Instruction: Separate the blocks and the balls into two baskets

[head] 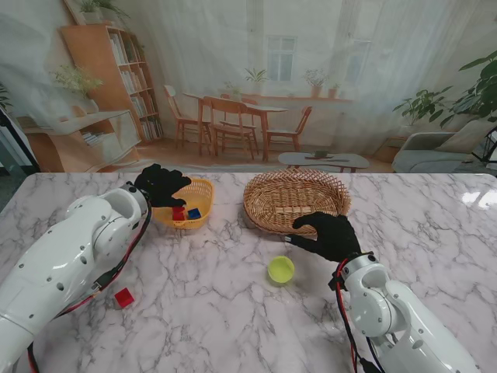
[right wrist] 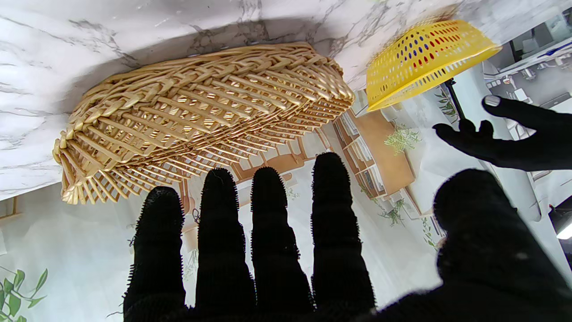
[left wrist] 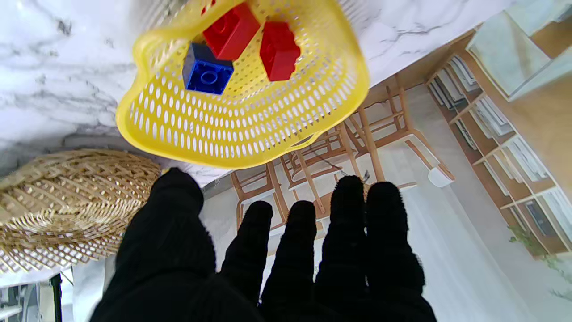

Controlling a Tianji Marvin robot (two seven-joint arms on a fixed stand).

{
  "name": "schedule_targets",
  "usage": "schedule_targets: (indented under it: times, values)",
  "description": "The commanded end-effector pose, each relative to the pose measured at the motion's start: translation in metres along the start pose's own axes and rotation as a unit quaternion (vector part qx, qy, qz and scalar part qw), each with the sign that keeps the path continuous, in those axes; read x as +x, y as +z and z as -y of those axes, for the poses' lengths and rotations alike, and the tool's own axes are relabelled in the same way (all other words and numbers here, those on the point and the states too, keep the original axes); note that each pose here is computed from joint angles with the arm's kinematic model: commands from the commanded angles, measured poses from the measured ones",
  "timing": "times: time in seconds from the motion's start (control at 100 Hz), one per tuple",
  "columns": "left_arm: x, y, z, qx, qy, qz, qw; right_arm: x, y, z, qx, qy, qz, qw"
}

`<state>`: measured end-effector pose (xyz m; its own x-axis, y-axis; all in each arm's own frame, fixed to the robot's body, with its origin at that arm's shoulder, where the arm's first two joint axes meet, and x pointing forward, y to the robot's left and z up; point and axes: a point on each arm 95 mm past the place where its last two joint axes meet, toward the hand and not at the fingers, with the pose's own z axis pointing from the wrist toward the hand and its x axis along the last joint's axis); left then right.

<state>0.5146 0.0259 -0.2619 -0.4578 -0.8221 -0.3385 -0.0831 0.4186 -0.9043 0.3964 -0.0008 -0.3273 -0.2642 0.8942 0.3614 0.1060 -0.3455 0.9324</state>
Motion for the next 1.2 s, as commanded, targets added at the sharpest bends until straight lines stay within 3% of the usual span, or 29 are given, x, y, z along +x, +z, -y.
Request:
schedule_targets:
  times: [0.0,0.56,0.79,1.19]
  values:
    - [-0.003,-0.007,-0.006,-0.018,0.004,-0.002,0.9998,0.0,-0.001,0.001,0.001,0.001,0.002,1.0]
    - [-0.013,-0.084,-0.035,0.008,0.036,-0.004,0.9993,0.0,-0.001,0.002,0.002,0.001,0.004,1.0]
    - [-0.013,-0.12,-0.053,0.01,0.048,0.006,0.9988,0.0,-0.001,0.002,0.001,0.001,0.004,1.0]
    - [-0.015,-0.173,-0.07,0.022,0.068,0.032,0.9969,-0.001,-0.001,0.002,0.002,0.001,0.005,1.0]
